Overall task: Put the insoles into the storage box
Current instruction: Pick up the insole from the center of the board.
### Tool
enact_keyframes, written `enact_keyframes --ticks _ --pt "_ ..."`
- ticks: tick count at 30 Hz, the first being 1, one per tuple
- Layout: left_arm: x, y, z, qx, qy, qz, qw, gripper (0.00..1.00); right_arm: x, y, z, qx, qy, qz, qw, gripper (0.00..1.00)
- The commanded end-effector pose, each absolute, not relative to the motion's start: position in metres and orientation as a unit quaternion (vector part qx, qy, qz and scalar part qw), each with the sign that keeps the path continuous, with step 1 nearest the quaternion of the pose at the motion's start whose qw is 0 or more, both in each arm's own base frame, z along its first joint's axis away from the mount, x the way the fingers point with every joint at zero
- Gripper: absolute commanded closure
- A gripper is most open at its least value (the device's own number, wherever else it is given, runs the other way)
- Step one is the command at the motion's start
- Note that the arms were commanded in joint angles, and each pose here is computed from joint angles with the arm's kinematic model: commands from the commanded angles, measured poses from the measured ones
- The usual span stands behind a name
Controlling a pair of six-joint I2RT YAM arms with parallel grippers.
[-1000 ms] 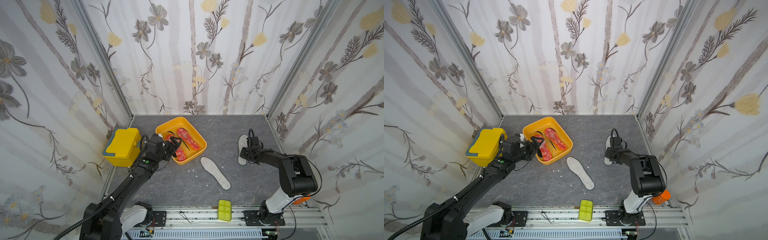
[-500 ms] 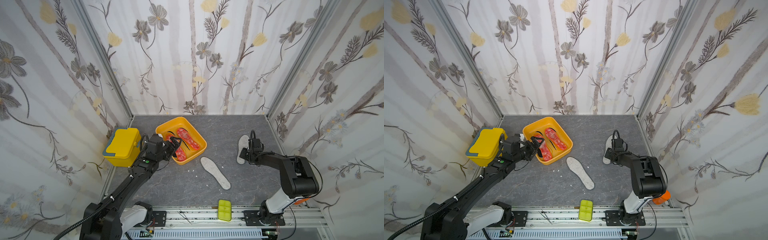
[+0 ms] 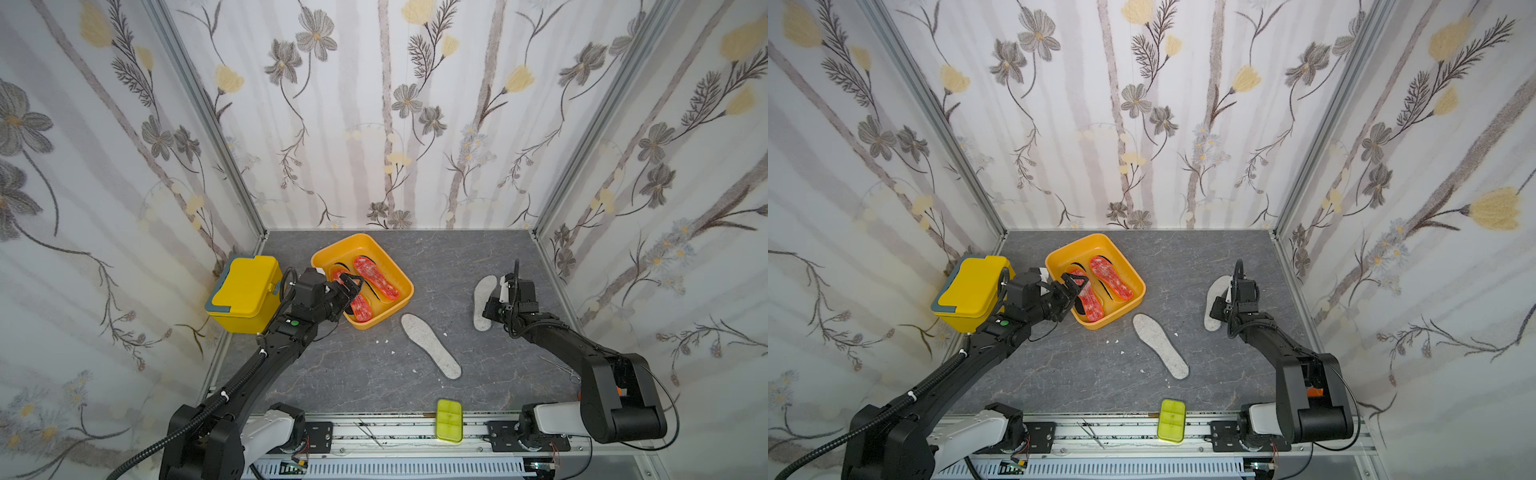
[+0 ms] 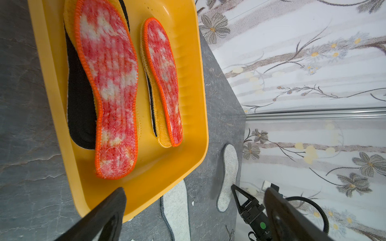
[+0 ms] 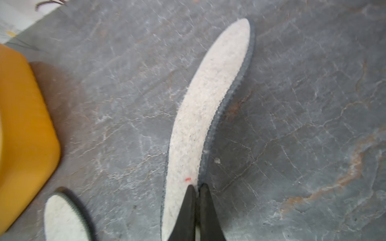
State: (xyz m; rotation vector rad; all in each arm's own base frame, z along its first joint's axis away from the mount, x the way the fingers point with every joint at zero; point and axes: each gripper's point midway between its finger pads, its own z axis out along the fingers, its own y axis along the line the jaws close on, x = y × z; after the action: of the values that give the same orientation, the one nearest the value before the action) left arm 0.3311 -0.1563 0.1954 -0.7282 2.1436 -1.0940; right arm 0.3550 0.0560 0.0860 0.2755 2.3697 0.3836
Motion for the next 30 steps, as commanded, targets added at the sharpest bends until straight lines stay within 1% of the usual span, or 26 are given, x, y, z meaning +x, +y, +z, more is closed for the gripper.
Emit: enact_keyframes --ticks 1,5,9,12,13,16,24,27,30 --pt "0.335 -0.159 0.203 -0.269 0.805 -0.422 0.319 0.0 0.362 0.071 0.119 0.063 0.895 0.185 0.401 1.0" --pt "0.336 -0.161 0.201 -0.268 0.805 -0.424 0.316 0.0 0.364 0.084 0.159 0.036 0.87 0.223 0.439 1.0" --pt "0.337 -0.166 0.202 -0.263 0.805 -0.429 0.314 0.0 0.363 0.105 0.192 -0.001 0.847 0.267 0.46 1.0" --pt "0.337 -0.168 0.202 -0.261 0.805 -0.43 0.313 0.0 0.36 0.129 0.21 -0.033 0.835 0.284 0.47 1.0" --pt "0.337 -0.169 0.202 -0.26 0.805 -0.431 0.314 0.0 0.362 0.14 0.226 -0.046 0.827 0.288 0.481 1.0" --pt "0.337 -0.17 0.203 -0.258 0.804 -0.433 0.314 0.0 0.359 0.175 0.243 -0.088 0.813 0.304 0.488 1.0" --pt "0.336 -0.176 0.209 -0.247 0.799 -0.45 0.314 0.0 0.352 0.249 0.276 -0.165 0.783 0.341 0.493 1.0" --pt "0.336 -0.179 0.213 -0.241 0.797 -0.455 0.316 0.01 0.349 0.272 0.278 -0.188 0.779 0.354 0.482 1.0" --pt "0.337 -0.183 0.214 -0.236 0.795 -0.459 0.317 0.04 0.345 0.297 0.276 -0.208 0.775 0.369 0.469 1.0"
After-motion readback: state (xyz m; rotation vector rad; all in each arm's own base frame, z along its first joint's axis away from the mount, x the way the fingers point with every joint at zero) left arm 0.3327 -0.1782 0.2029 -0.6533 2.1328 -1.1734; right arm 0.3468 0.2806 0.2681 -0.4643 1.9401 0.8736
